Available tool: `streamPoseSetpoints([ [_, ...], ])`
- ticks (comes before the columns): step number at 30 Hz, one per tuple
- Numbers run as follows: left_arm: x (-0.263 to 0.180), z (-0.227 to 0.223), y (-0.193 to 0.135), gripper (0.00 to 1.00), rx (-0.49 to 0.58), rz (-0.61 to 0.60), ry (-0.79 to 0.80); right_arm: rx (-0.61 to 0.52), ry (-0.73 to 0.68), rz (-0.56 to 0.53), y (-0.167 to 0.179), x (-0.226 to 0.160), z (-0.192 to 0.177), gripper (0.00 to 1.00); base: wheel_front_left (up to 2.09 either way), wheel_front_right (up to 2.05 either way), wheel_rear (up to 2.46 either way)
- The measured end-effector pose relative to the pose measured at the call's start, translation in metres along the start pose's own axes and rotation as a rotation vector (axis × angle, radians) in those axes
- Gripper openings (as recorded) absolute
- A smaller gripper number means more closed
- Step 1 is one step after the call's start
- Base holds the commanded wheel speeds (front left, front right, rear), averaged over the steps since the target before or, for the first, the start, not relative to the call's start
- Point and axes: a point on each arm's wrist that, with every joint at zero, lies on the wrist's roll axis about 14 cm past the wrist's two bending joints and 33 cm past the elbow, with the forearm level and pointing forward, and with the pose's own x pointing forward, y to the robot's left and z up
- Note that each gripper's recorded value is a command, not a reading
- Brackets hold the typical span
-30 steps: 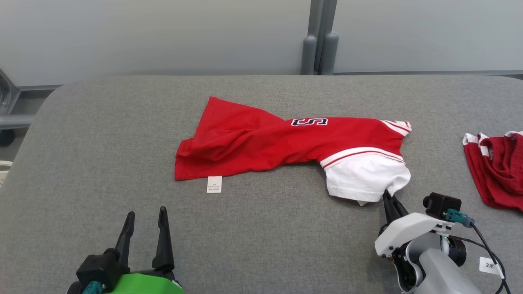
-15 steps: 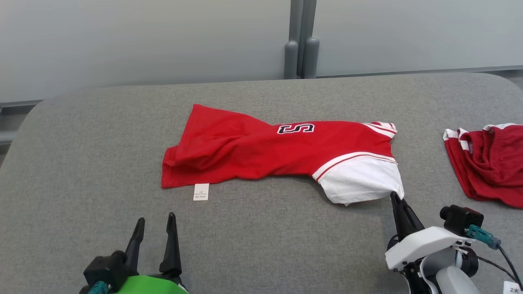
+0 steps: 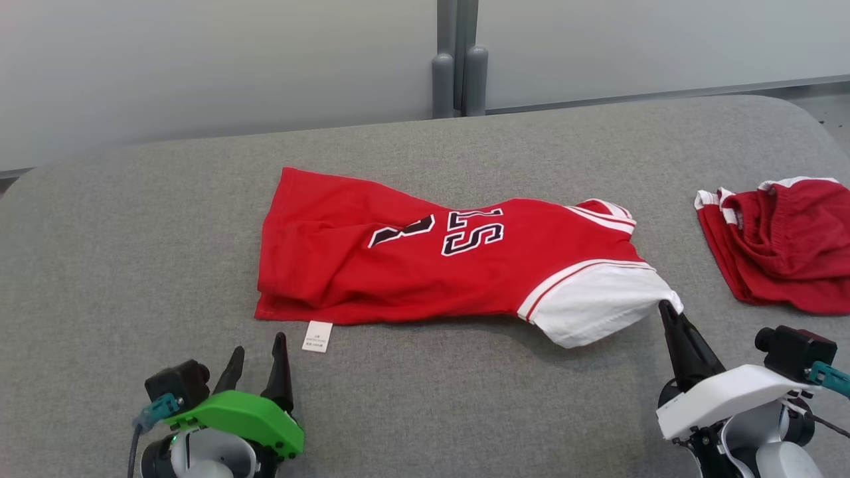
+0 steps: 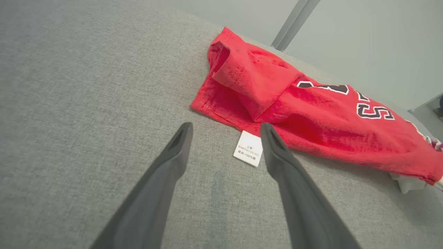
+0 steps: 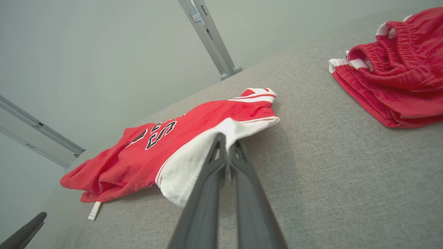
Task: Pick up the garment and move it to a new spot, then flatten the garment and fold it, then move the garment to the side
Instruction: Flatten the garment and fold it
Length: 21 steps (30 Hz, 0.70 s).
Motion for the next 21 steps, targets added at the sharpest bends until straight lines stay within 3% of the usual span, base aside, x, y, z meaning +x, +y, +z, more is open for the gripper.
streamPoseSetpoints([
  [6,0.028,-0.014,0.009,1.0,-0.05,0.065,0.082,-0.007,0.021,-0.001,0.0,0.005,-0.006,0.0,0.0,0.0,0.0],
  [21,0.068,-0.029,0.024,1.0,-0.008,0.172,0.213,-0.025,0.035,-0.008,-0.003,0.013,-0.01,0.0,0.0,0.0,0.0],
])
